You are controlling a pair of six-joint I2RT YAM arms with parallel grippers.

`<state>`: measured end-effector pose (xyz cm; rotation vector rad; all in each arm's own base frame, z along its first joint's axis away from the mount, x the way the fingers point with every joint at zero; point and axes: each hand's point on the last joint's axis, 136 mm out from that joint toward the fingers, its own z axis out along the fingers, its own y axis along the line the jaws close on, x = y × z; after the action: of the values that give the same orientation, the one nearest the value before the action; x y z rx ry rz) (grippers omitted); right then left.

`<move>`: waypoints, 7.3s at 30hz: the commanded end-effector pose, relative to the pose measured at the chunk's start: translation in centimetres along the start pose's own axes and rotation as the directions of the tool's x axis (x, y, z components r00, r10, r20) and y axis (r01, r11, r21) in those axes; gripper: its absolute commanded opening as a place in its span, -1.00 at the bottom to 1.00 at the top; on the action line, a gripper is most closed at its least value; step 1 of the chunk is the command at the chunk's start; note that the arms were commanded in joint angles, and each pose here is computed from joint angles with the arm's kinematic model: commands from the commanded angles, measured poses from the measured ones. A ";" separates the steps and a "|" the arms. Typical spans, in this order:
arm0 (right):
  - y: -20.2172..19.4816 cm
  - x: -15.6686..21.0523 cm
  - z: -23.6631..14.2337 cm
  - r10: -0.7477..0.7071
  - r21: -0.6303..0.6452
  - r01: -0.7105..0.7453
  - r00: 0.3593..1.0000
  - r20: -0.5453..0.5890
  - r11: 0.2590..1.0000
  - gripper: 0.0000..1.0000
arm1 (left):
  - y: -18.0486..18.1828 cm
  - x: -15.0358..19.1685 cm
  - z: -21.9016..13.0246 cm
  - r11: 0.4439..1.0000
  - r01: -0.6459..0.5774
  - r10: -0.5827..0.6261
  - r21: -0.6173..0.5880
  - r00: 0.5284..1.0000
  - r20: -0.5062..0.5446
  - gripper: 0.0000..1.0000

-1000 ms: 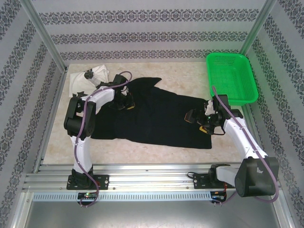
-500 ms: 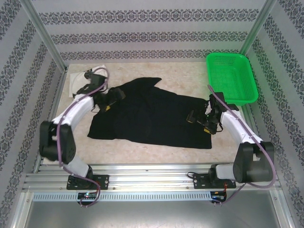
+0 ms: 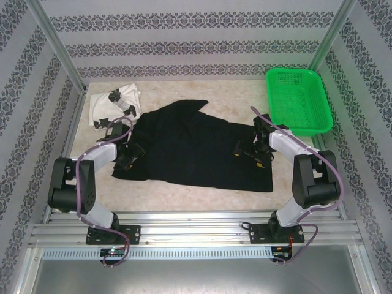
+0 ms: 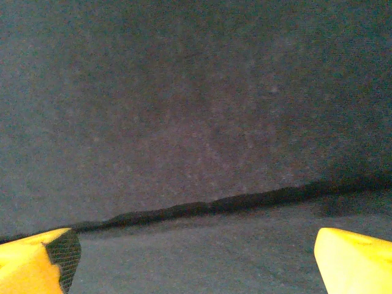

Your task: Fold and stack the t-shirts

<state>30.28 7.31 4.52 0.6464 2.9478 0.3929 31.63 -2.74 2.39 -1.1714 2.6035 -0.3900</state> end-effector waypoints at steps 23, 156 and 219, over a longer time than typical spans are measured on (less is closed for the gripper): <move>0.0 -11.0 -3.9 0.101 0.038 -0.111 0.972 0.214 0.993 0.94 | 17.9 7.6 -4.2 0.874 0.335 -0.349 -0.353 0.937 0.026 0.32; 7.4 -17.6 0.5 -0.065 0.136 0.027 0.956 0.285 0.990 -1.00 | -7.1 -8.6 -7.8 0.966 -0.192 0.162 0.172 0.971 0.178 0.73; 6.1 -19.8 2.8 -0.028 0.157 -0.010 0.970 0.241 0.988 -0.12 | -18.7 -13.4 -2.4 0.834 -0.545 0.528 0.090 0.835 0.156 0.72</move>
<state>51.06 5.84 4.12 0.6468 2.7593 0.1325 52.02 -4.21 12.16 -0.4047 2.5944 -0.3773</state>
